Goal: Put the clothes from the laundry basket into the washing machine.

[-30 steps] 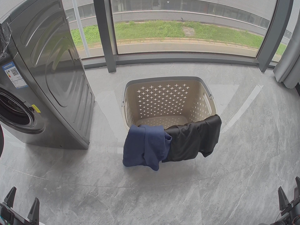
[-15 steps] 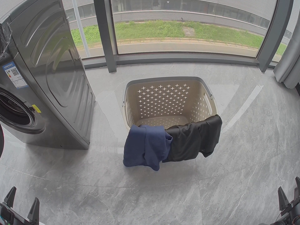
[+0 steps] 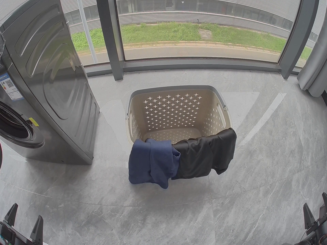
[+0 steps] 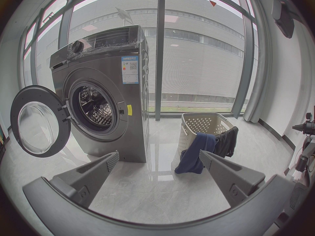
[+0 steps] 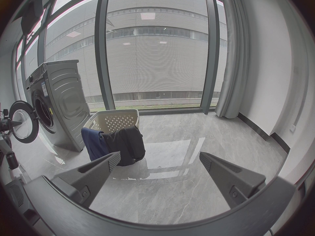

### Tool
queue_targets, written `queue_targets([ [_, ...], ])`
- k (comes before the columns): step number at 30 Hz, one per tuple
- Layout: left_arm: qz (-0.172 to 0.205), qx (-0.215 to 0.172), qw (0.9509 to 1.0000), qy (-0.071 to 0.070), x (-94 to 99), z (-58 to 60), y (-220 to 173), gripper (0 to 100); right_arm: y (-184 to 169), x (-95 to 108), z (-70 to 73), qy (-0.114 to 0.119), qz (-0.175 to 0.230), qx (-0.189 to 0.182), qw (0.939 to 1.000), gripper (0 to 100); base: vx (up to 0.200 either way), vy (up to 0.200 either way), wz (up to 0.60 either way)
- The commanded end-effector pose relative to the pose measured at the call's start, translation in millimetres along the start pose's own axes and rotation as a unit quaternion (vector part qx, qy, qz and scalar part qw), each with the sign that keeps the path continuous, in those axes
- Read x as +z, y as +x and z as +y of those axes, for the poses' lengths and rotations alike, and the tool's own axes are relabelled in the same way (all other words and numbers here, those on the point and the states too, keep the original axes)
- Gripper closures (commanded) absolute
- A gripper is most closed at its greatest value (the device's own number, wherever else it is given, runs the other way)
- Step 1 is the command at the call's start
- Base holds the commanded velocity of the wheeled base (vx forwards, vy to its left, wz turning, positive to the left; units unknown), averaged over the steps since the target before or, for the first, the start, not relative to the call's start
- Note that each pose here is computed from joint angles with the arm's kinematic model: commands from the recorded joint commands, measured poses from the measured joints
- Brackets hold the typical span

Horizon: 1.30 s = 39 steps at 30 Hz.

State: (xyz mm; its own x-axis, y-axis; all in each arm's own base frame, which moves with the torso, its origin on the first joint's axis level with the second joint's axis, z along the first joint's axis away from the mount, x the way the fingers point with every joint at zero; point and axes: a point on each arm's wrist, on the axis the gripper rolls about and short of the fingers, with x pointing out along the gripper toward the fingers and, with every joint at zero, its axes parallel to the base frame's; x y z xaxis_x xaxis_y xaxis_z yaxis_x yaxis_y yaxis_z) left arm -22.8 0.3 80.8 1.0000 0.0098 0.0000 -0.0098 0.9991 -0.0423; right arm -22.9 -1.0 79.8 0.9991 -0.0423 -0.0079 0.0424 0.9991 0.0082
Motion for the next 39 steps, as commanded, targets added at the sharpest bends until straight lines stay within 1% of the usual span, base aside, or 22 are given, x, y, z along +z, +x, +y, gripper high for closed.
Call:
queue_targets([
  [1, 0.000, 0.000, 1.0000, 0.000, -4.8, 0.2, 0.0, 0, -0.2, -3.4, -0.1, 0.000, -0.002, 0.000, 1.0000, 0, 0.200, 0.000, 0.00],
  [3, 0.000, 0.000, 1.0000, 0.000, -4.8, 0.2, 0.0, 0, -0.1, -3.6, -0.1, 0.004, -0.002, 0.000, 1.0000, 0, 0.200, 0.000, 0.00],
  [8, 0.000, 0.001, 1.0000, -0.001, -4.8, 0.3, 0.0, 0, -0.1, -3.6, -0.2, 0.007, -0.002, -0.001, 1.0000, 0, 0.000, 0.000, 0.00],
  [13, 0.000, 0.000, 1.0000, -0.001, -4.8, 0.2, 0.0, 0, -0.1, -3.6, 0.0, 0.002, -0.002, 0.000, 1.0000, 0, 0.000, 0.000, 0.00],
  [14, 0.000, 0.001, 1.0000, -0.001, -4.8, 0.3, 0.0, 0, -2.5, 4.2, 0.1, 0.003, -0.018, 0.004, 0.9998, 0, 0.000, 0.000, 0.00],
  [16, 0.000, 0.001, 1.0000, -0.001, -4.8, 0.3, 0.0, 0, -10.1, 34.5, 0.2, 0.007, -0.059, 0.014, 0.9981, 0, 0.000, 0.000, 0.00],
  [17, 0.000, 0.001, 1.0000, -0.001, -4.8, 0.3, 0.0, 0, -10.3, 49.4, 0.5, 0.007, -0.060, 0.018, 0.9980, 0, 0.000, 0.000, 0.00],
  [18, 0.000, 0.001, 1.0000, 0.000, -4.8, 0.3, 0.0, 0, -4.4, 58.5, 0.9, 0.009, -0.042, 0.023, 0.9988, 0, 0.000, 0.000, 0.00],
  [19, 0.000, 0.001, 1.0000, 0.000, -4.8, 0.3, 0.0, 0, 3.9, 61.0, 1.5, 0.014, -0.017, 0.026, 0.9994, 0, 0.000, 0.000, 0.00],
  [20, 0.000, 0.001, 1.0000, 0.000, -4.8, 0.3, 0.0, 0, 3.9, 61.0, 1.5, 0.014, -0.017, 0.026, 0.9994, 0, 0.000, 0.000, 0.00],
  [21, -0.001, 0.002, 1.0000, -0.001, -4.7, 0.3, 0.0, 0, 25.3, 60.3, 3.2, 0.036, 0.057, 0.042, 0.9969, 0, 0.000, 0.000, 0.00],
  [22, 0.000, 0.002, 1.0000, -0.001, -4.8, 0.3, 0.0, 0, 28.2, 60.1, 3.5, 0.040, 0.067, 0.046, 0.9959, 0, 0.000, 0.000, 0.00],
  [23, 0.000, 0.002, 1.0000, -0.001, -4.8, 0.3, 0.0, 0, 46.2, 59.9, 5.7, 0.061, 0.119, 0.061, 0.9891, 0, 0.000, 0.000, 0.00],
  [24, 0.000, 0.002, 1.0000, -0.001, -4.8, 0.3, 0.0, 0, 52.8, 60.7, 6.3, 0.063, 0.133, 0.061, 0.9872, 0, 0.000, 0.000, 0.00],
  [26, 0.000, 0.002, 1.0000, -0.001, -4.8, 0.3, 0.0, 0, 69.9, 61.4, 8.3, 0.060, 0.164, 0.065, 0.9825, 0, 0.000, 0.000, 0.00],
  [28, 0.000, 0.002, 1.0000, -0.001, -4.8, 0.3, 0.0, 0, 84.5, 60.8, 11.5, 0.055, 0.185, 0.079, 0.9780, 0, 0.000, 0.000, 0.00],
  [29, 0.000, 0.002, 1.0000, -0.001, -4.8, 0.3, 0.0, 0, 93.6, 59.9, 14.6, 0.052, 0.196, 0.091, 0.9750, 0, 0.000, 0.000, 0.00],
  [30, 0.000, 0.002, 1.0000, -0.001, -4.8, 0.3, 0.0, 0, 95.6, 60.1, 15.5, 0.051, 0.197, 0.095, 0.9745, 0, 0.000, 0.000, 0.00],
  [31, 0.000, 0.002, 1.0000, -0.001, -4.8, 0.3, 0.0, 0, 105.4, 59.9, 20.6, 0.049, 0.203, 0.113, 0.9714, 0, 0.000, 0.000, 0.00],
  [32, 0.000, 0.002, 1.0000, -0.001, -4.8, 0.3, 0.0, 0, 109.6, 59.5, 23.0, 0.047, 0.208, 0.121, 0.9696, 0, 0.000, 0.000, 0.00],
  [35, 0.000, 0.003, 1.0000, -0.001, -4.8, 0.3, 0.0, 0, 125.3, 58.1, 28.0, 0.042, 0.229, 0.125, 0.9646, 0, 0.000, 0.000, 0.00],
  [39, 0.000, 0.003, 1.0000, -0.002, -4.8, 0.3, 0.0, 0, 139.1, 59.9, 33.5, 0.038, 0.235, 0.133, 0.9620, 0, 0.000, 0.000, 0.00],
])
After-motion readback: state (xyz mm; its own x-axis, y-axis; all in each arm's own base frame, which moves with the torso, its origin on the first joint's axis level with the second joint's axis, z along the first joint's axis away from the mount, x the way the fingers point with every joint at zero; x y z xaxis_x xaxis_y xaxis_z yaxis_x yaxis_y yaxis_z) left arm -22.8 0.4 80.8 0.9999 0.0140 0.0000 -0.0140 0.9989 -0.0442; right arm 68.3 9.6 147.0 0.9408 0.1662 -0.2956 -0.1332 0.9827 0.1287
